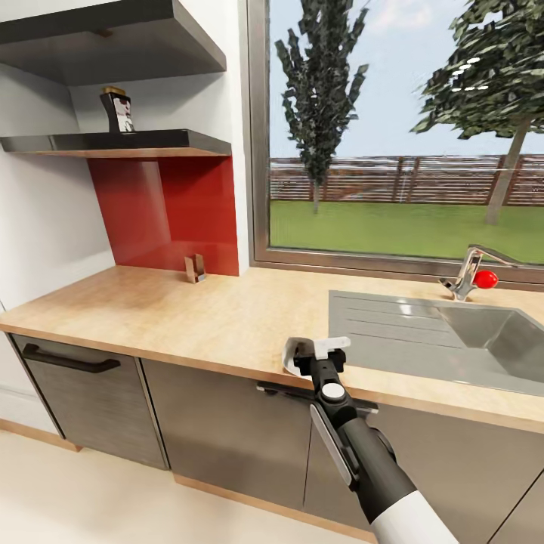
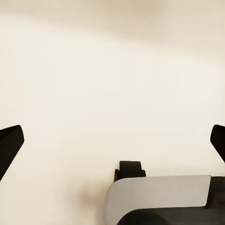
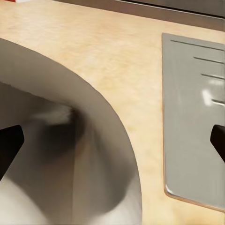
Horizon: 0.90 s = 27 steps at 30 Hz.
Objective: Set up a coffee station on the kitchen countertop: keep the coffee maker on the countertop, move the bottle of coffee from the kitchen shelf to the counter next to the coffee maker, place a paper coffee filter on top of the coffee maker, put the saucer next to the coffee maker with the coffee cup on the saucer, and place the electric kettle next to the coffee maker.
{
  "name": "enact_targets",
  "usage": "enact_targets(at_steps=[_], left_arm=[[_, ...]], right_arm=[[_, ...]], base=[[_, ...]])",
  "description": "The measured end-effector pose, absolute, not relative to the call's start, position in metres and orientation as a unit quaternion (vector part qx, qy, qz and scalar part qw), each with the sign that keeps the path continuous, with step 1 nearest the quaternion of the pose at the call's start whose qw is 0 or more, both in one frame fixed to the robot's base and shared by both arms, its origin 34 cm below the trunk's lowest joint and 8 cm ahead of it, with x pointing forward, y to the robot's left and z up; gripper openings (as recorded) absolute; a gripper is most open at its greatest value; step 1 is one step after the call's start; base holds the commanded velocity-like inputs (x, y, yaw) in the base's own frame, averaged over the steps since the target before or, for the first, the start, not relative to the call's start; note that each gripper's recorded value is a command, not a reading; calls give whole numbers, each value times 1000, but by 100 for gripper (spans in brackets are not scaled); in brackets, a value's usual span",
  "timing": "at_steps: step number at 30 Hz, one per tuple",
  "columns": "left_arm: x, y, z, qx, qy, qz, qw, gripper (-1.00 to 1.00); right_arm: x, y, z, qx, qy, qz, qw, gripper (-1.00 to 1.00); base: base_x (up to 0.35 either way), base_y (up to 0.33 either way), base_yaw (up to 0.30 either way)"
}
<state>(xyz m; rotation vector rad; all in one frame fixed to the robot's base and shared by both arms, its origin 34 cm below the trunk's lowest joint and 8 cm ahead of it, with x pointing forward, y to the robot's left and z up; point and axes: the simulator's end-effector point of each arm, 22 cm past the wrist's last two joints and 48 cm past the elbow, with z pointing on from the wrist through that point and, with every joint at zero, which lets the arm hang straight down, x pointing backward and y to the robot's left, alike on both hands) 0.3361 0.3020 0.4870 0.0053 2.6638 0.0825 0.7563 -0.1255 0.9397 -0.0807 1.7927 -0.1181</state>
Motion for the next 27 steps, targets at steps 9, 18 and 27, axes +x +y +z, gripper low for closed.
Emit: enact_targets(at_steps=[9, 18, 27], left_arm=[[336, 302, 487, 2, 971, 30, 236, 100], [336, 302, 487, 2, 971, 30, 236, 100], [336, 302, 487, 2, 971, 30, 236, 100]], right_arm=[[756, -126, 937, -36, 782, -53, 620, 100], [756, -127, 933, -37, 785, -54, 616, 100], [756, -127, 923, -39, 791, -57, 608, 100]], base=[[0, 0, 0], [0, 0, 0], [0, 0, 0]])
